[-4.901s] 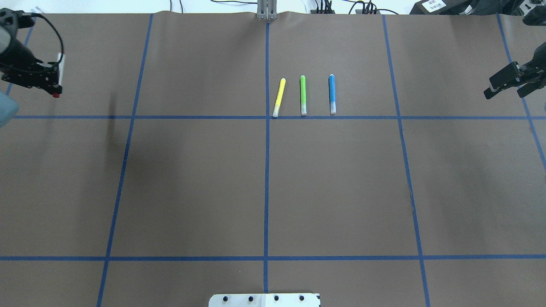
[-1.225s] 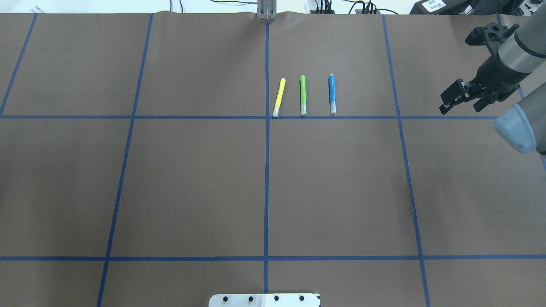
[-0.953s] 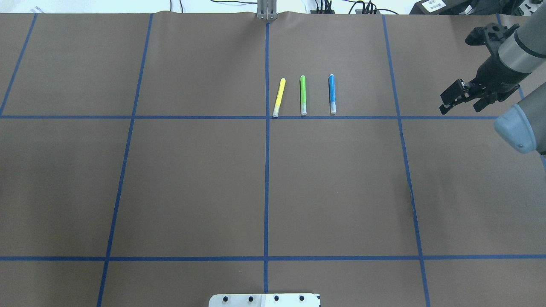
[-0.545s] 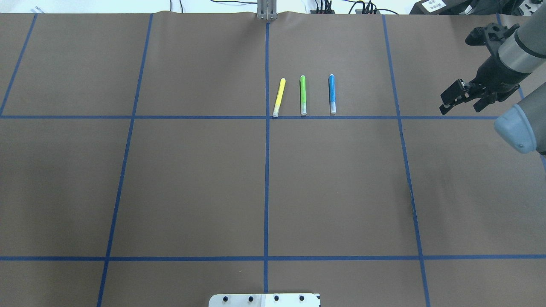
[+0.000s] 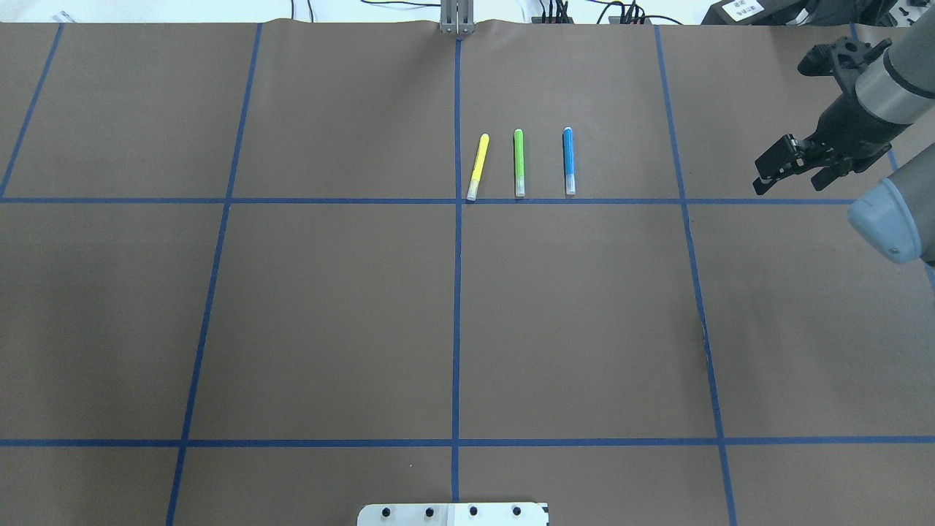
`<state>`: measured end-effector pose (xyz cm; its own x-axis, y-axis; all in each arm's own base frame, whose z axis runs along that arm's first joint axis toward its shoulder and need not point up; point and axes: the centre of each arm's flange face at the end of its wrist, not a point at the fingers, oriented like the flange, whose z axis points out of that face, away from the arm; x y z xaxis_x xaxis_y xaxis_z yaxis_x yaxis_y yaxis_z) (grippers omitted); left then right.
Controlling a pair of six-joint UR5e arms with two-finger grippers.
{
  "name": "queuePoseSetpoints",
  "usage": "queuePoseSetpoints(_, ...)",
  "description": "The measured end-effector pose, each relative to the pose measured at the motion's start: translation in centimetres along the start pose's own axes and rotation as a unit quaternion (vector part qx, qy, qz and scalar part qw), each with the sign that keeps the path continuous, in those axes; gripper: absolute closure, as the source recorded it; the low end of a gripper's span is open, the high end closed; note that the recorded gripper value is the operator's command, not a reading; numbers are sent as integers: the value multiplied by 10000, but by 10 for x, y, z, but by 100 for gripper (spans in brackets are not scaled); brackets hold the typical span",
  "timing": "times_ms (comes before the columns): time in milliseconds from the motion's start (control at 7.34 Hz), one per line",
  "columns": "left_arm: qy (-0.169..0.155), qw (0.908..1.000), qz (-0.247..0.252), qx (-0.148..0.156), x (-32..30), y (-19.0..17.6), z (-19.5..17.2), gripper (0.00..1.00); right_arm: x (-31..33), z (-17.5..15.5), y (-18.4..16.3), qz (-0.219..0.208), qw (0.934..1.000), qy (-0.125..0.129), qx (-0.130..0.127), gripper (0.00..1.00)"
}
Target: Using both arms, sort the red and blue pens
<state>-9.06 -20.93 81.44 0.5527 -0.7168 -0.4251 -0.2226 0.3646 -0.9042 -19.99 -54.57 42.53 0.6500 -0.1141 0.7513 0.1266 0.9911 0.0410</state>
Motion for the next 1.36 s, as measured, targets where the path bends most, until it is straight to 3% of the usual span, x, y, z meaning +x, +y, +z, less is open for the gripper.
queuePoseSetpoints(136,7,10000,-10,-10,-1,-1,1,56,0,0,0,3,10000,-2,-3,1)
queuePoseSetpoints(272,16,10000,-29,-28,-3,-2,2,1,0,0,0,10,10000,-3,-5,1)
queuePoseSetpoints(681,89,9999,-82,-51,-6,-6,5,0,0,0,0,20,10000,-3,-7,1)
queuePoseSetpoints(953,139,9997,175,75,5,-5,-3,0,-1,-1,-1,8,10000,13,14,1)
queuePoseSetpoints(1225,260,9940,844,645,59,-3,-45,0,-7,-1,-4,-61,9999,131,94,1)
queuePoseSetpoints(1362,295,9845,1337,1092,101,-1,-77,0,-16,-1,-9,-131,9997,160,135,1)
